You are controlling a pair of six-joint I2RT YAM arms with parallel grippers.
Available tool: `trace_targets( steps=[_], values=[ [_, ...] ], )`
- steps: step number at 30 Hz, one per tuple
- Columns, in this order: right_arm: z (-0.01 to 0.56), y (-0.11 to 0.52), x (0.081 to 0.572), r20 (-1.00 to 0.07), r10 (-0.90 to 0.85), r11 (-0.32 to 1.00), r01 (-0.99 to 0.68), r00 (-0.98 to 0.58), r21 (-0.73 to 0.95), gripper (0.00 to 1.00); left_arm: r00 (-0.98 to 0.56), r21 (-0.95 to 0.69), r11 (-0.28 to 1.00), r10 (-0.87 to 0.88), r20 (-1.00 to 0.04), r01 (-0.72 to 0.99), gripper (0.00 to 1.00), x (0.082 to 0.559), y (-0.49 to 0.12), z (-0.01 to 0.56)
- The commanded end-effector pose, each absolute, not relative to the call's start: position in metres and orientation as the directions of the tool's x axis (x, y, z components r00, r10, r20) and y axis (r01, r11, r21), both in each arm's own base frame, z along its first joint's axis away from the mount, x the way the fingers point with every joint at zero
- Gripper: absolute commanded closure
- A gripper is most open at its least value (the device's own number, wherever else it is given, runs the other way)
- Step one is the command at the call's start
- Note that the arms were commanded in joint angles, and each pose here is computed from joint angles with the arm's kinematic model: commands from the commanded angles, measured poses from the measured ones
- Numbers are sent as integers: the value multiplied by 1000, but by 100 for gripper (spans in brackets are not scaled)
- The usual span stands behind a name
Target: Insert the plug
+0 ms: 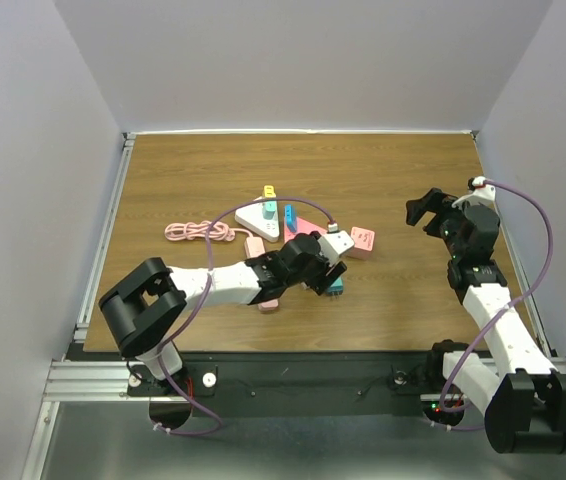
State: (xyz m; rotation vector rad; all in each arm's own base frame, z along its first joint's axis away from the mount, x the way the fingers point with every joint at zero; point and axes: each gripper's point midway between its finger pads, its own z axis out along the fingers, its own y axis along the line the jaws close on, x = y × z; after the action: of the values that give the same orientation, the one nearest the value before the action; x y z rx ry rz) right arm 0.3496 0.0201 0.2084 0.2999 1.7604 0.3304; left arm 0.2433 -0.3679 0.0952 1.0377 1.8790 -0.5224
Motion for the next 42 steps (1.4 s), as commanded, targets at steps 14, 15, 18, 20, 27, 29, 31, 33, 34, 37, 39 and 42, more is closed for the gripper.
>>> trace_targets(
  steps=[14, 15, 18, 20, 27, 29, 31, 33, 34, 37, 39, 42],
  values=[
    [227, 24, 352, -913, 364, 927, -20, -183, 373, 0, -268, 51, 514, 527, -807, 856, 26, 250, -354, 66],
    [227, 24, 352, -914, 364, 927, -20, -181, 373, 0, -269, 52, 516, 526, -807, 855, 26, 251, -354, 65],
    [228, 25, 352, -914, 362, 928, -26, -183, 373, 0, -284, 42, 525, 523, -804, 850, 26, 255, -352, 60],
    [230, 25, 352, -914, 362, 928, -27, -181, 373, 0, -297, 33, 528, 526, -797, 848, 26, 257, -349, 54],
    [228, 26, 352, -913, 362, 927, -26, -187, 373, 0, -331, 22, 554, 528, -782, 832, 26, 263, -341, 44],
    [227, 25, 352, -913, 362, 927, -24, -188, 373, 0, -345, 17, 564, 528, -776, 825, 26, 265, -337, 39],
    [226, 26, 352, -912, 364, 927, -24, -191, 375, 0, -358, 3, 562, 531, -769, 827, 26, 264, -338, 33],
    [228, 26, 352, -914, 361, 928, -30, -188, 372, 0, -363, -12, 552, 533, -764, 834, 26, 261, -339, 30],
    [228, 26, 352, -913, 362, 927, -29, -189, 374, 0, -369, -16, 552, 535, -760, 834, 26, 260, -339, 28],
    [228, 27, 352, -914, 358, 928, -34, -189, 370, 0, -387, -38, 550, 535, -751, 834, 28, 257, -341, 23],
    [229, 28, 352, -916, 353, 929, -42, -192, 367, 0, -410, -62, 551, 536, -738, 832, 38, 255, -342, 19],
    [233, 32, 352, -920, 342, 930, -71, -193, 361, 0, -471, -142, 555, 513, -717, 820, 70, 249, -352, 17]
  ],
)
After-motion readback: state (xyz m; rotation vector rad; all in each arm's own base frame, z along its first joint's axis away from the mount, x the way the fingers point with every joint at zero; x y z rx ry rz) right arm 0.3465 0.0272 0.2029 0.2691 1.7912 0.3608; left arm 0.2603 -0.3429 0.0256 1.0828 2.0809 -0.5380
